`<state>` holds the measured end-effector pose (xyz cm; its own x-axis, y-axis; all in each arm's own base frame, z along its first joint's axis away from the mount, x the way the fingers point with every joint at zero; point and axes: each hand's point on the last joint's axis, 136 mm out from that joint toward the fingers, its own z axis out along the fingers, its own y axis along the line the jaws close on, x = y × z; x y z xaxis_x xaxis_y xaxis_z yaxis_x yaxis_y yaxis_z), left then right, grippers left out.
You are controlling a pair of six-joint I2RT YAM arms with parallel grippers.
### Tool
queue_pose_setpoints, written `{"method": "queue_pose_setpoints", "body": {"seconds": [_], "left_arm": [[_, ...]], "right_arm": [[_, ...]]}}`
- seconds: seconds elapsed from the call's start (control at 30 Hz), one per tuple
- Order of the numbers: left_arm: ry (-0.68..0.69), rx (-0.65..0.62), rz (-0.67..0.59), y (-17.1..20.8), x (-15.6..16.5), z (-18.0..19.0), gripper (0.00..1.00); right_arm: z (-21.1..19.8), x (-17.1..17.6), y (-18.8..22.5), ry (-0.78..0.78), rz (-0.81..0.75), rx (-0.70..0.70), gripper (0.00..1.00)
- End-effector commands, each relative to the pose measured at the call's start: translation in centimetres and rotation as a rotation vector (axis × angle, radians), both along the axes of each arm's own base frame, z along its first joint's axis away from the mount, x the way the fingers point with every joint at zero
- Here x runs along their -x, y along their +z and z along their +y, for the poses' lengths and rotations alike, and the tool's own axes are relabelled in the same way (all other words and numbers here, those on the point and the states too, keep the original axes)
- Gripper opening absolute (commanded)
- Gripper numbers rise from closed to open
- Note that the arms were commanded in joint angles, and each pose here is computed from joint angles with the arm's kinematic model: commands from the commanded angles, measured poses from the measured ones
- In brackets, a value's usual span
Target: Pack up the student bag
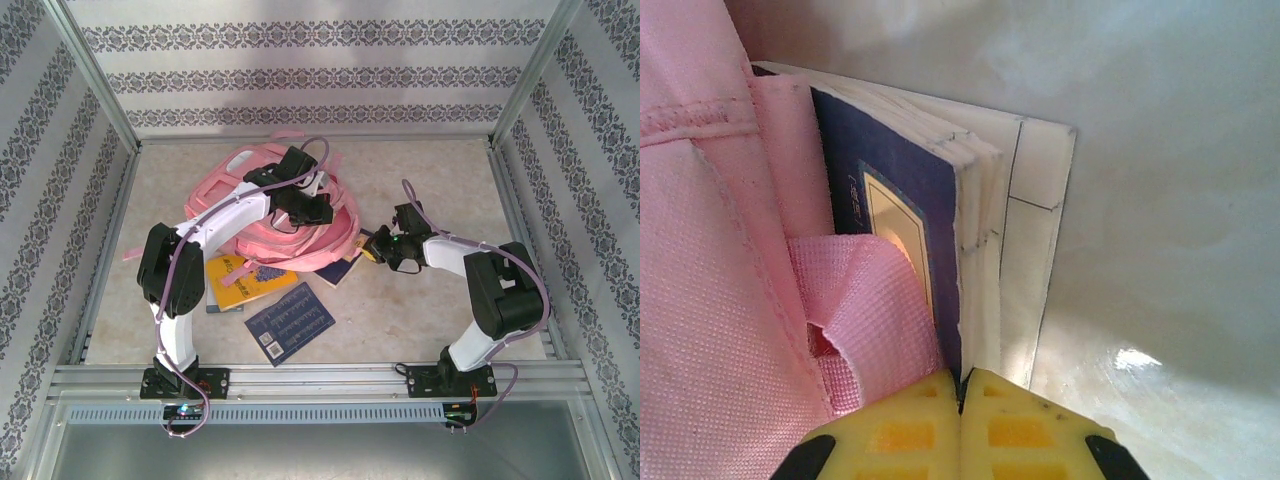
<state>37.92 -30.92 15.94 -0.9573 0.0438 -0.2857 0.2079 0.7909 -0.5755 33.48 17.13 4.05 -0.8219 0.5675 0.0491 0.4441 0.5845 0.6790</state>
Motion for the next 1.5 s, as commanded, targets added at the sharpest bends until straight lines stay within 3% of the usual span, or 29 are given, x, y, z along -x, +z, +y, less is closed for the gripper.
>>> {"method": "queue_pose_setpoints", "body": {"seconds": [0.0, 0.17, 0.3, 0.37, 0.5, 0.63, 0.73, 0.9, 1.13, 1.3, 1.47], "left_arm": [[0.114, -0.056, -0.095, 3.1, -2.1, 3.6, 0.00], [0.331, -0.098, -0.189, 4.8, -5.7, 9.6, 0.00], [0.331, -0.151, -0.257, 5.5, -7.6, 10.5, 0.00], [0.271, -0.146, -0.227, 4.2, -8.0, 9.0, 0.00], [0.102, -0.193, -0.148, -0.4, -6.9, 4.1, 0.00], [-0.006, -0.211, -0.099, -3.9, -5.2, -0.1, 0.00], [-0.071, -0.218, -0.057, -6.0, -3.5, -2.1, 0.00], [-0.185, -0.225, 0.041, -9.8, -0.5, -4.6, 0.00], [-0.216, -0.248, 0.198, -15.2, 1.4, -5.0, 0.00], [-0.219, -0.263, 0.211, -15.9, 1.6, -4.7, 0.00], [-0.221, -0.267, 0.201, -15.5, 1.3, -4.6, 0.00]], "right_arm": [[-2.0, 0.2, -0.5, 0.007, 0.009, 0.098, 0.03], [-4.5, 1.2, -0.7, 0.014, 0.038, 0.161, 0.00], [-5.1, 1.3, -0.2, 0.055, 0.045, 0.206, 0.02], [-4.9, 1.2, 0.2, 0.077, 0.038, 0.200, 0.17], [-5.2, 1.2, 1.2, 0.091, 0.027, 0.219, 0.60], [-5.0, 1.5, 1.0, 0.104, 0.053, 0.178, 0.74], [-4.0, 1.3, 0.1, 0.125, 0.087, 0.108, 0.76], [-1.9, -0.5, 0.2, 0.124, 0.073, -0.019, 0.70], [0.0, -2.2, 1.0, 0.127, 0.061, -0.100, 0.62], [0.2, -2.3, 3.2, 0.133, 0.015, -0.098, 0.56], [0.0, -1.4, 4.9, 0.170, 0.009, -0.052, 0.56]]}}
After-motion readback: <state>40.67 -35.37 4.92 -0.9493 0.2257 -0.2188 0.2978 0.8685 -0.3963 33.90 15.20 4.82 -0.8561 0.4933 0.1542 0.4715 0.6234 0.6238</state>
